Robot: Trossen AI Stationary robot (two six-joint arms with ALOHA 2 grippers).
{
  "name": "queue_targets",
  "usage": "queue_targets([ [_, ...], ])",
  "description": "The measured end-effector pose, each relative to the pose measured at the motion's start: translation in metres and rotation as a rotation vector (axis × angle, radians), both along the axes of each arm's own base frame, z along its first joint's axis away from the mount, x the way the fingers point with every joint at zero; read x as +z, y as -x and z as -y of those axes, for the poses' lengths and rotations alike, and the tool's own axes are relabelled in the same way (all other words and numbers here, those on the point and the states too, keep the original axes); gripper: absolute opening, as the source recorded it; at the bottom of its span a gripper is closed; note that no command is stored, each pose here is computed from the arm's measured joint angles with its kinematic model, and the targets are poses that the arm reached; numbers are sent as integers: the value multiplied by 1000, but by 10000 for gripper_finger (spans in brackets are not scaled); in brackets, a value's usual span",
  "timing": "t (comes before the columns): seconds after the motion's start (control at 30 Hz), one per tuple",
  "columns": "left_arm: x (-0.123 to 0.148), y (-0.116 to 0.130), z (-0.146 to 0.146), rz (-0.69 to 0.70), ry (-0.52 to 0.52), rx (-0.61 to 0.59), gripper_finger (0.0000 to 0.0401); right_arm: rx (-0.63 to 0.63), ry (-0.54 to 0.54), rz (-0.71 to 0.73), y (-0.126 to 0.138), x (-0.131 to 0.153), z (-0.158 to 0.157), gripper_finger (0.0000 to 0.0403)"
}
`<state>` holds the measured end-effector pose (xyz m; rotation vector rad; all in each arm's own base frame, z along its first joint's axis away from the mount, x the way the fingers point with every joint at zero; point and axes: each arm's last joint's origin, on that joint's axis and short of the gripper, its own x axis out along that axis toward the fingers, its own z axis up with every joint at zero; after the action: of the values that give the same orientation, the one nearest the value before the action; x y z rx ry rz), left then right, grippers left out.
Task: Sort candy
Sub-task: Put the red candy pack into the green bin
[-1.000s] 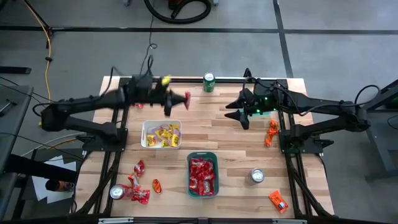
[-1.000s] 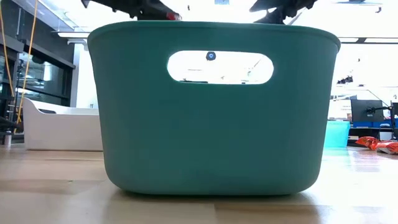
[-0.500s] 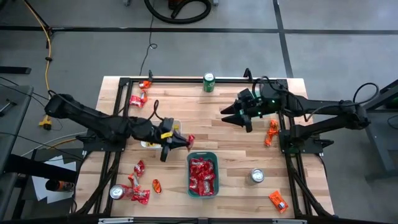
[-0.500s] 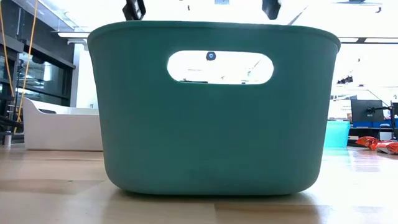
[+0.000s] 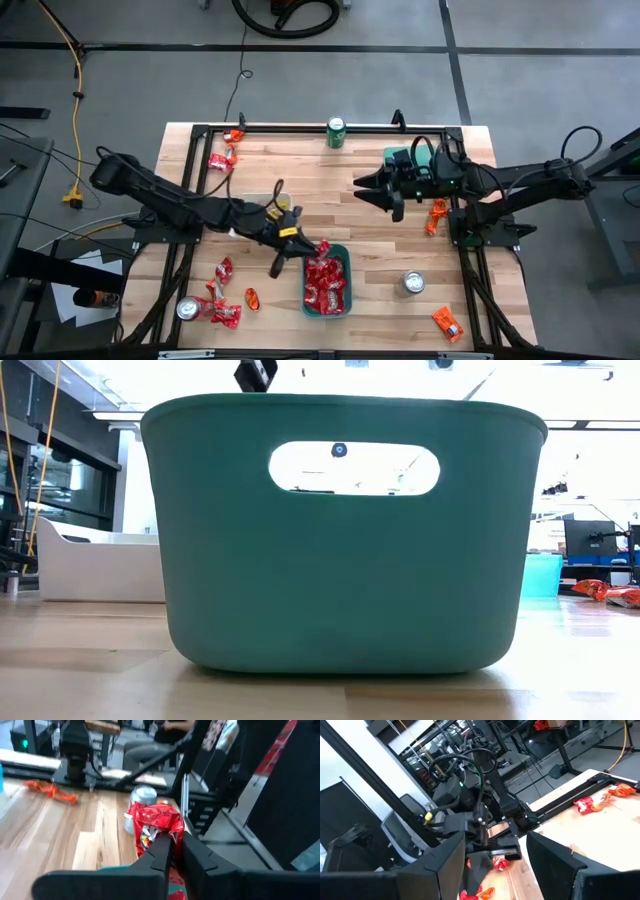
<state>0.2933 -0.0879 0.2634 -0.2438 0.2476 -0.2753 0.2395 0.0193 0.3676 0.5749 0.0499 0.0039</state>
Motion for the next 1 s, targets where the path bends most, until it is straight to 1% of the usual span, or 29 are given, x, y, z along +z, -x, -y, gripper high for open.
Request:
queue_targets([
  [0.13,-5,-11,3,-58,-48,-6,56,13,4,-6,0,-1,-2,206],
  [0.27,-6,-16,5,-114,-57,-5,111,38,44,-6,0,-1,-3,206],
  [0.43,5,-18,5,-140,-58,0,186,83,105,-12,0,-2,-4,206],
  [0.5,11,-17,5,-160,-49,4,209,95,129,-14,0,-2,-5,206],
  [0.6,26,-15,4,-210,-47,8,232,103,139,-24,1,-3,-5,206],
  [0.7,41,-5,6,-327,-60,-3,240,126,150,-40,1,-5,-5,206],
  [0.83,49,23,11,-582,-80,2,241,135,176,-80,2,-9,-5,206],
  [0.93,40,47,16,-827,-62,95,241,139,178,-122,2,-13,-5,206],
  [1.0,31,64,19,-997,-62,197,241,140,179,-142,3,-15,-5,206],
])
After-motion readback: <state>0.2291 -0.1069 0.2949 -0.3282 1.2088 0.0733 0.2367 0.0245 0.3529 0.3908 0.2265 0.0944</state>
